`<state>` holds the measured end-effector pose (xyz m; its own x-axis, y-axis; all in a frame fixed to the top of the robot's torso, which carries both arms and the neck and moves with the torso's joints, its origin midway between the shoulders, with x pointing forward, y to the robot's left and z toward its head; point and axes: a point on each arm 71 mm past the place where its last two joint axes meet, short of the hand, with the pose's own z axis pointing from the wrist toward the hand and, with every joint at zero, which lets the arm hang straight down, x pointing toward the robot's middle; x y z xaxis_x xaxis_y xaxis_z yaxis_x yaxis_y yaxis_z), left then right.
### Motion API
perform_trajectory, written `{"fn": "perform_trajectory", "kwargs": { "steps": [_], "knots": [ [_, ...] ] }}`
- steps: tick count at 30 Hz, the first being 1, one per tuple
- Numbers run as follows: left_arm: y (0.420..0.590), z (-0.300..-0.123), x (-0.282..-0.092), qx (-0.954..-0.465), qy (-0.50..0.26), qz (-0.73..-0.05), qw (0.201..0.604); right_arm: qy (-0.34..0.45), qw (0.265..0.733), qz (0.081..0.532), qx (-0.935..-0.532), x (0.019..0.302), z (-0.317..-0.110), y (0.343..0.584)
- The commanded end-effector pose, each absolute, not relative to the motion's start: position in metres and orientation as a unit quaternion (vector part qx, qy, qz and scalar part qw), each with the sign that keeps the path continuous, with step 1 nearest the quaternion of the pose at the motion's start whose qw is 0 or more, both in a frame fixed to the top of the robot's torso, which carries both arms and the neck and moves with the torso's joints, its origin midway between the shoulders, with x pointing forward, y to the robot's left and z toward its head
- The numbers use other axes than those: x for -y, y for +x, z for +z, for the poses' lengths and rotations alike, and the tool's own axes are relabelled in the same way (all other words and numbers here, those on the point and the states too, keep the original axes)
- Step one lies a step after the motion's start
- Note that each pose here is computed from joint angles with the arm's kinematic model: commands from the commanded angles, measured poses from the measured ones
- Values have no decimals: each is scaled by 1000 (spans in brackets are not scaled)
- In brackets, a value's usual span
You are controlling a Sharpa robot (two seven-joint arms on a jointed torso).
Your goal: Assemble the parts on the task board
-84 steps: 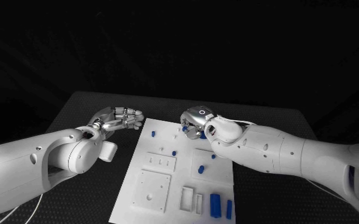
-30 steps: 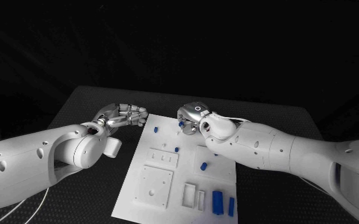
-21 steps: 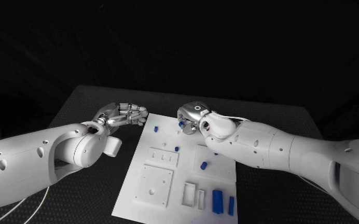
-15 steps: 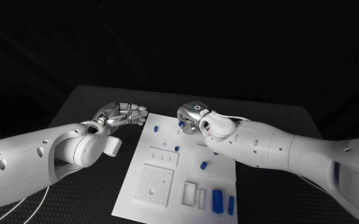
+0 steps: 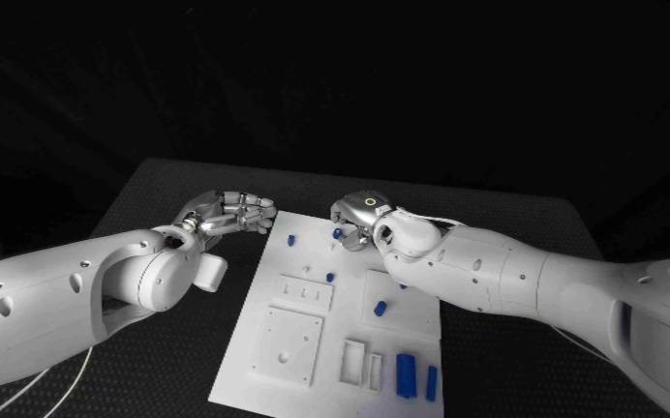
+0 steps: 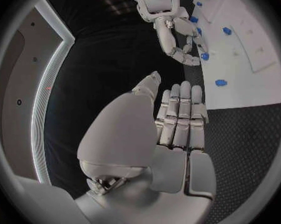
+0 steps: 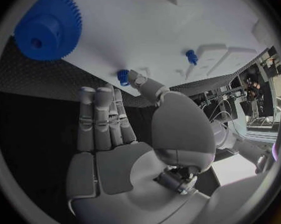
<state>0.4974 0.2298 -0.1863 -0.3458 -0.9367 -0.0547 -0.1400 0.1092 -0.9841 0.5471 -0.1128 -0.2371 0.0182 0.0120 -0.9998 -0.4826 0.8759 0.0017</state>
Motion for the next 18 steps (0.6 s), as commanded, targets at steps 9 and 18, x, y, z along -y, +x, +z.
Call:
{"fn": "perform_trajectory", "kwargs": {
  "steps": [9,18],
  "knots": [
    [497,-184,-231,-636,-419,-522,383,-161,698,196,-670,121,-234,544],
    [500,-183,-238,-633,-422,-518,391,-138,687,217,-679,143,-210,535]
  ]
}}
